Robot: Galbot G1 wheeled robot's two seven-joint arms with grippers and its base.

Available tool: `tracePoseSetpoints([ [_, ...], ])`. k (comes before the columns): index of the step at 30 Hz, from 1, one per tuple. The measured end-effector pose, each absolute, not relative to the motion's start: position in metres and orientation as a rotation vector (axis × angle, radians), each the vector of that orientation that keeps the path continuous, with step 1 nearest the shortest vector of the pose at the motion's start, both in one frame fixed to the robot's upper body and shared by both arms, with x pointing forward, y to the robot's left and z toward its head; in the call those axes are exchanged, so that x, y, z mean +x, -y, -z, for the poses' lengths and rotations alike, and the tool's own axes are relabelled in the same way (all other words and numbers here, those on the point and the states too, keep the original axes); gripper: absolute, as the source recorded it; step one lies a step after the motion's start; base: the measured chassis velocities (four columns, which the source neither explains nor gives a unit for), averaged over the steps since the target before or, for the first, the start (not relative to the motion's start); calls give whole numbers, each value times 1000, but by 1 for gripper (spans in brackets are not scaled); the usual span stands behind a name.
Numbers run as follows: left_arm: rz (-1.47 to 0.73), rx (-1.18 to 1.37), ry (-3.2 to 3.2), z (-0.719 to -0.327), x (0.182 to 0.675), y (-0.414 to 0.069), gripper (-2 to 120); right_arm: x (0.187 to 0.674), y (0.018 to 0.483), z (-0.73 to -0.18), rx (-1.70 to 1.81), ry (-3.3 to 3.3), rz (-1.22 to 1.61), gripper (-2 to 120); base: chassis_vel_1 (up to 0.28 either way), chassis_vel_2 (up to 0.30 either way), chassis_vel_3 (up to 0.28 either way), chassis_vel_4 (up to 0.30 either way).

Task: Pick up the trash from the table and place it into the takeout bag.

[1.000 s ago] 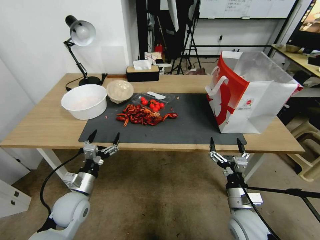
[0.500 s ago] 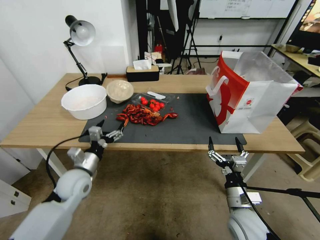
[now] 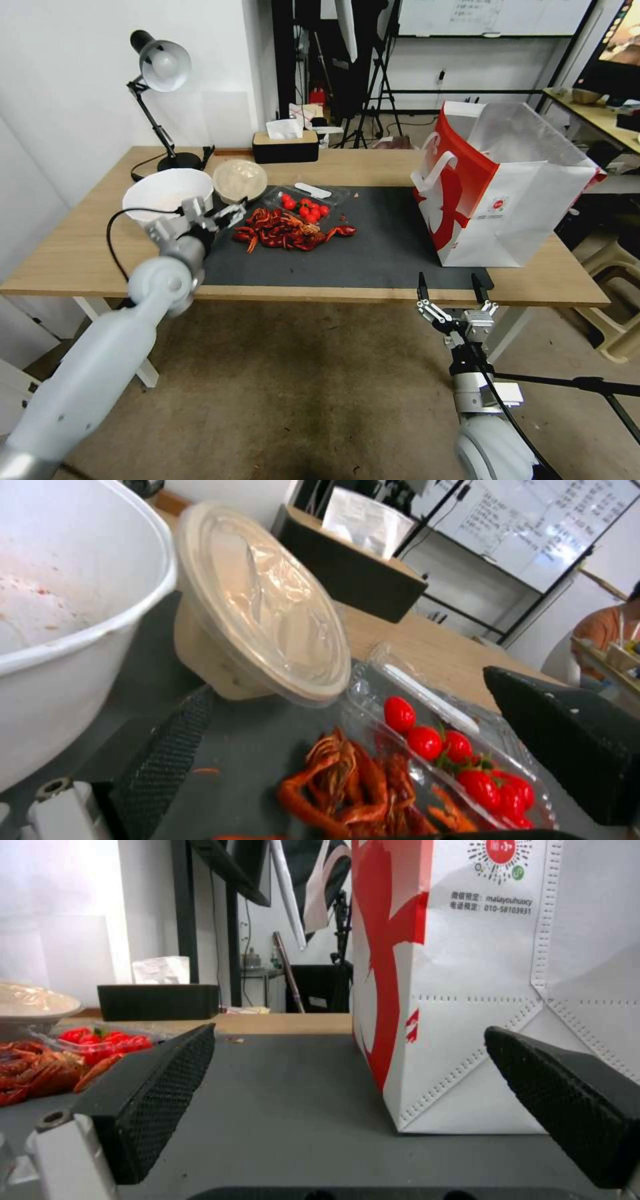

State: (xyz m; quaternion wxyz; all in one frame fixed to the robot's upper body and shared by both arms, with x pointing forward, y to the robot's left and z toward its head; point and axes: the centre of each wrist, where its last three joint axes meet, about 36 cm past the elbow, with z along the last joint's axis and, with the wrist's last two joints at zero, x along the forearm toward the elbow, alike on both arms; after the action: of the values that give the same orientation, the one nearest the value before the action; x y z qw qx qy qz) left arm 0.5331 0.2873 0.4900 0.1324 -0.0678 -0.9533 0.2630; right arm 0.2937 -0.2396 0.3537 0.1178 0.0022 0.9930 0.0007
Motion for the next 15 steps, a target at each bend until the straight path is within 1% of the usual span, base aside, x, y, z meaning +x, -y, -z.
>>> tracePoseSetpoints([
  [2, -785, -176, 2730, -495, 541, -283, 100, 294, 241, -354, 10, -2904, 1, 100, 0, 0, 0, 0],
  [12, -822, -106, 2671, -495, 572, -268, 100, 295, 242, -355, 15, -2902, 3, 100, 0, 0, 0, 0],
  [14, -820, -93, 2675, -494, 580, -267, 95, 295, 243, -356, 17, -2901, 6, 100, 0, 0, 0, 0],
  [15, -820, -93, 2675, -494, 580, -267, 95, 295, 243, -356, 17, -2901, 6, 100, 0, 0, 0, 0],
])
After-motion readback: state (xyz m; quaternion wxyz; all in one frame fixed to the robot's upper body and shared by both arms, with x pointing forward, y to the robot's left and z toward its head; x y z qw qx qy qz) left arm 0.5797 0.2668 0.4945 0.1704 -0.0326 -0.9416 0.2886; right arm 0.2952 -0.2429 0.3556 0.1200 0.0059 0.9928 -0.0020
